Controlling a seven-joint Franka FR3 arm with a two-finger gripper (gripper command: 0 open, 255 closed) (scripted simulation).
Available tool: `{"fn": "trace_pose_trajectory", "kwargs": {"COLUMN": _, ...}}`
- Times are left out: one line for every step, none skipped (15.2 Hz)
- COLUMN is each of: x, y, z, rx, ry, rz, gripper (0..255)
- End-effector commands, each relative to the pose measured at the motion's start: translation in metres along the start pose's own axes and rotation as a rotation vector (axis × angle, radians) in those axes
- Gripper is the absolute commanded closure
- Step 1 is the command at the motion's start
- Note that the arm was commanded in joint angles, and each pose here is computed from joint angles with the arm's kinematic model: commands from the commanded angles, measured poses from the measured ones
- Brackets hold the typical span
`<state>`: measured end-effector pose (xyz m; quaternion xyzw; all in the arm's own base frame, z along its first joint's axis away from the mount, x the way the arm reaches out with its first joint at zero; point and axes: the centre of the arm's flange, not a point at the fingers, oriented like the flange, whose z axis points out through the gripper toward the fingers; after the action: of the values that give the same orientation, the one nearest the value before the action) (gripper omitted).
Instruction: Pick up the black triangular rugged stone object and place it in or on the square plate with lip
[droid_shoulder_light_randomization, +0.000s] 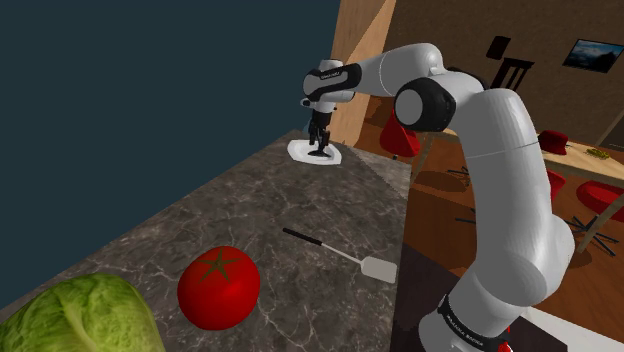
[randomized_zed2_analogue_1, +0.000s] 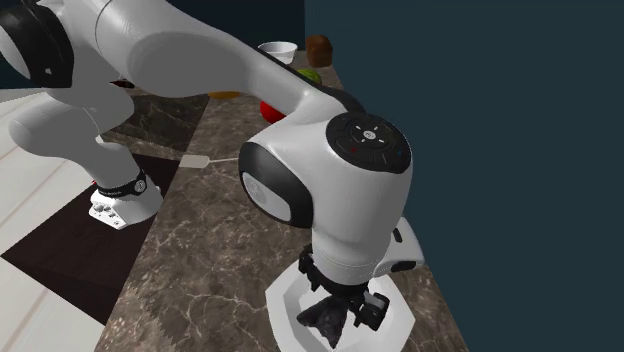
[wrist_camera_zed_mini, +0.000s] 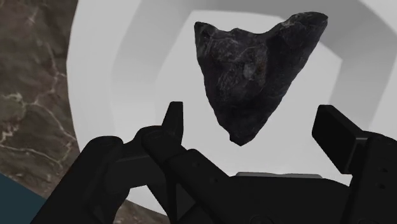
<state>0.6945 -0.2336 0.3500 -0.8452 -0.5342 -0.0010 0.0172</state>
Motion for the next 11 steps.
{"fn": "trace_pose_trajectory", "kwargs": {"x": 0.000, "y": 0.000, "z": 0.000, "rx": 0.000, "ry": 0.000, "rz": 0.000, "gripper": 0}}
{"fn": "trace_pose_trajectory", "kwargs": {"x": 0.000, "y": 0.000, "z": 0.000, "rx": 0.000, "ry": 0.000, "rz": 0.000, "gripper": 0}}
{"fn": "trace_pose_trajectory", "kwargs": {"x": 0.000, "y": 0.000, "z": 0.000, "rx": 0.000, "ry": 0.000, "rz": 0.000, "gripper": 0}}
{"fn": "trace_pose_trajectory", "kwargs": {"x": 0.000, "y": 0.000, "z": 0.000, "rx": 0.000, "ry": 0.000, "rz": 0.000, "gripper": 0}}
{"fn": "trace_pose_trajectory", "kwargs": {"x": 0.000, "y": 0.000, "z": -0.013, "rx": 0.000, "ry": 0.000, "rz": 0.000, "gripper": 0}}
{"fn": "trace_pose_trajectory", "kwargs": {"x": 0.000, "y": 0.000, "z": -0.026, "rx": 0.000, "ry": 0.000, "rz": 0.000, "gripper": 0}}
{"fn": "trace_pose_trajectory", "kwargs": {"x": 0.000, "y": 0.000, "z": -0.040, "rx": 0.000, "ry": 0.000, "rz": 0.000, "gripper": 0}}
{"fn": "trace_pose_trajectory", "kwargs": {"x": 0.000, "y": 0.000, "z": -0.050, "rx": 0.000, "ry": 0.000, "rz": 0.000, "gripper": 0}}
{"fn": "trace_pose_trajectory", "kwargs": {"x": 0.000, "y": 0.000, "z": -0.050, "rx": 0.000, "ry": 0.000, "rz": 0.000, "gripper": 0}}
{"fn": "trace_pose_trajectory", "kwargs": {"x": 0.000, "y": 0.000, "z": -0.050, "rx": 0.000, "ry": 0.000, "rz": 0.000, "gripper": 0}}
{"fn": "trace_pose_trajectory", "kwargs": {"x": 0.000, "y": 0.000, "z": -0.050, "rx": 0.000, "ry": 0.000, "rz": 0.000, "gripper": 0}}
